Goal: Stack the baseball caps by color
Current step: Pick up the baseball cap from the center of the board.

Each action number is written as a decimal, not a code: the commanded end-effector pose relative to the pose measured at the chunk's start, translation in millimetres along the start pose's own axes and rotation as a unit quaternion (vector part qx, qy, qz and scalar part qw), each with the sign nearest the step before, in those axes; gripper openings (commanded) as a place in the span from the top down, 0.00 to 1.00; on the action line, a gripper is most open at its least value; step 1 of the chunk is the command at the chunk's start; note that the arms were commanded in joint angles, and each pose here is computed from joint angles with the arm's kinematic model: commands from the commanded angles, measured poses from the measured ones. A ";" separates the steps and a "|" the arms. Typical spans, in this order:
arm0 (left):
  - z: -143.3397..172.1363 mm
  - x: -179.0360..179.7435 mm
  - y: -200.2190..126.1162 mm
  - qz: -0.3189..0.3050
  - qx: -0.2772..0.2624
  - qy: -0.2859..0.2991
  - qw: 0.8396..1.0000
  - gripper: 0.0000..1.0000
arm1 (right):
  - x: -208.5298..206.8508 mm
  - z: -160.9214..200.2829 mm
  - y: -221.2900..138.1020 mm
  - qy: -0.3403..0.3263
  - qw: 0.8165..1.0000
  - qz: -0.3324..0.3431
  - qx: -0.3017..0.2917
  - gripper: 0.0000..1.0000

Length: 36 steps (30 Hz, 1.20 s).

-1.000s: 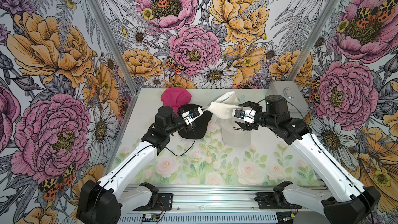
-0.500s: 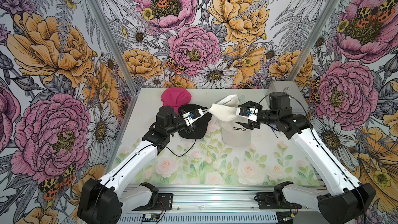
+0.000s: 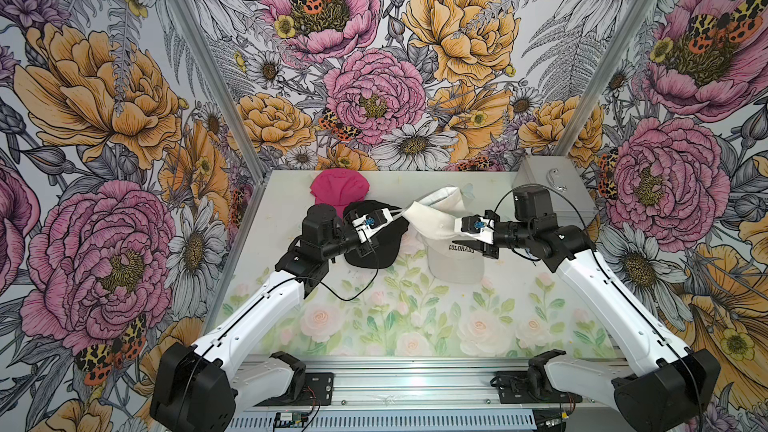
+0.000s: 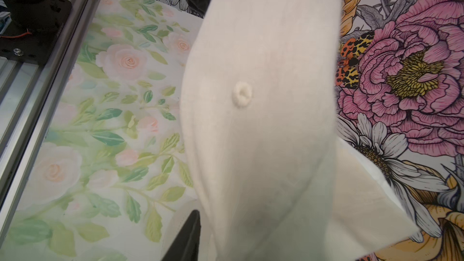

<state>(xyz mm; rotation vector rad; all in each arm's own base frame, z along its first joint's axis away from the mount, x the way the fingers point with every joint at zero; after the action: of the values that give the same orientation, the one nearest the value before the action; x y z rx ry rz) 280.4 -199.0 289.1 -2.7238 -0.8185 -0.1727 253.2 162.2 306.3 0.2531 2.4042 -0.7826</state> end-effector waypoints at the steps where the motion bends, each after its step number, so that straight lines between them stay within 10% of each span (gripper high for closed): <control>1: -15.2 8.4 -0.2 -0.023 -0.014 -0.001 1.000 1.00 | 2.9 -22.6 -15.1 -0.010 0.999 0.006 -0.049 0.69; 22: -14.2 14.3 0.5 -0.055 -0.006 0.002 0.998 1.00 | 2.4 -19.3 -8.7 0.011 1.000 0.011 -0.009 1.00; 27: -14.9 21.7 -10.0 -0.097 -0.003 0.014 0.995 0.33 | 4.4 -18.5 -8.4 0.009 0.998 0.014 0.061 1.00; 36: -55.4 -31.3 -46.4 0.061 -0.047 -0.018 0.997 0.21 | 35.5 -42.1 -1.1 0.010 0.994 -0.044 0.095 1.00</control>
<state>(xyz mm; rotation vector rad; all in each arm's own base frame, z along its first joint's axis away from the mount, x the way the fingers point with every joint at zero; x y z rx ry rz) 249.9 -179.7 348.3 -2.8101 -0.9316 -0.2755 211.3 188.5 303.2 0.1938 2.3792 -1.0123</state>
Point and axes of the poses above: each gripper's point midway between its finger pads, its own y axis out along the fingers, its own x axis along the line the jaws close on, z = x × y, the point moved 5 cm from there along -y, back along the fingers, and after that the axes turned 13 degrees about -y, right-handed, at the moved point
